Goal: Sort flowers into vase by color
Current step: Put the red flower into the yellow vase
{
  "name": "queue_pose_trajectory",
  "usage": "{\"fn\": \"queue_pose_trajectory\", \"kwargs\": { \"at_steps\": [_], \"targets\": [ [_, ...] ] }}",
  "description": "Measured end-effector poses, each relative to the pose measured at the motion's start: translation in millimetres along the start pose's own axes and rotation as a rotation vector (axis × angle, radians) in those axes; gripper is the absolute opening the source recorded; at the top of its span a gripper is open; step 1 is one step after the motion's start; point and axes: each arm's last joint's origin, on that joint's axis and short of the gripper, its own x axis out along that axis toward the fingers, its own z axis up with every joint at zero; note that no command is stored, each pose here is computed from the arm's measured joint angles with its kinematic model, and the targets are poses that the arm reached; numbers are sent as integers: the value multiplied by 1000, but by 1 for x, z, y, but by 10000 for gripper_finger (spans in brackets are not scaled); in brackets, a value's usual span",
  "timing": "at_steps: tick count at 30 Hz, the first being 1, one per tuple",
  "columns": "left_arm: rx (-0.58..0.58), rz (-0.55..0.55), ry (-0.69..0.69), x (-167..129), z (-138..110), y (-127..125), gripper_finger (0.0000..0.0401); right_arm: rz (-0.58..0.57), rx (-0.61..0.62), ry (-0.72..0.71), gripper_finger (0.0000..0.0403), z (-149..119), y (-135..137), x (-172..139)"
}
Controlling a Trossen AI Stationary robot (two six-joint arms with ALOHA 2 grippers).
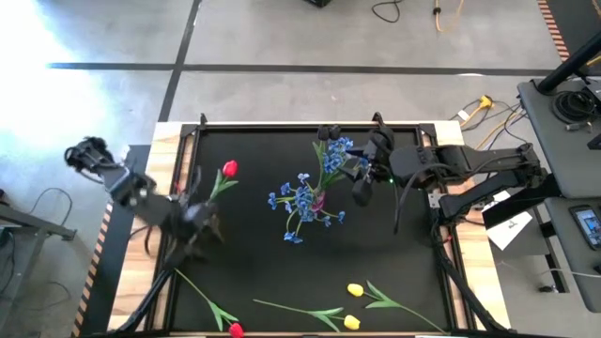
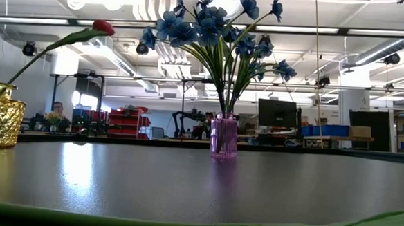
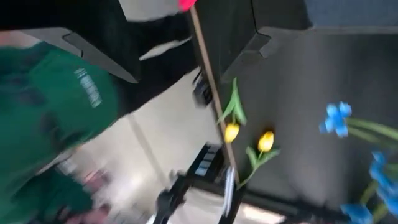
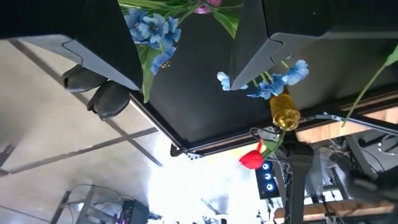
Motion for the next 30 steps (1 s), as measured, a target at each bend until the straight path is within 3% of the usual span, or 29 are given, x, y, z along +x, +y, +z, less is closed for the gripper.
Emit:
{"fn": "queue_pose_trajectory", "kwargs": {
  "at_steps": [9,13,19,30],
  "targets": [
    [122,118,221,64,-50,-35,203,-24,-42,1,233,1,-6,3],
    [136,77,438,101,-80,-43,203,-22,-69,2,233,1,-6,3],
    [248,61,699,146,-126,-42,203,-19,-75,15,233,0,-6,3],
    [391,80,867,181,-161,-38,203,-21,-85,36,233,-2,-6,3]
  ]
}}
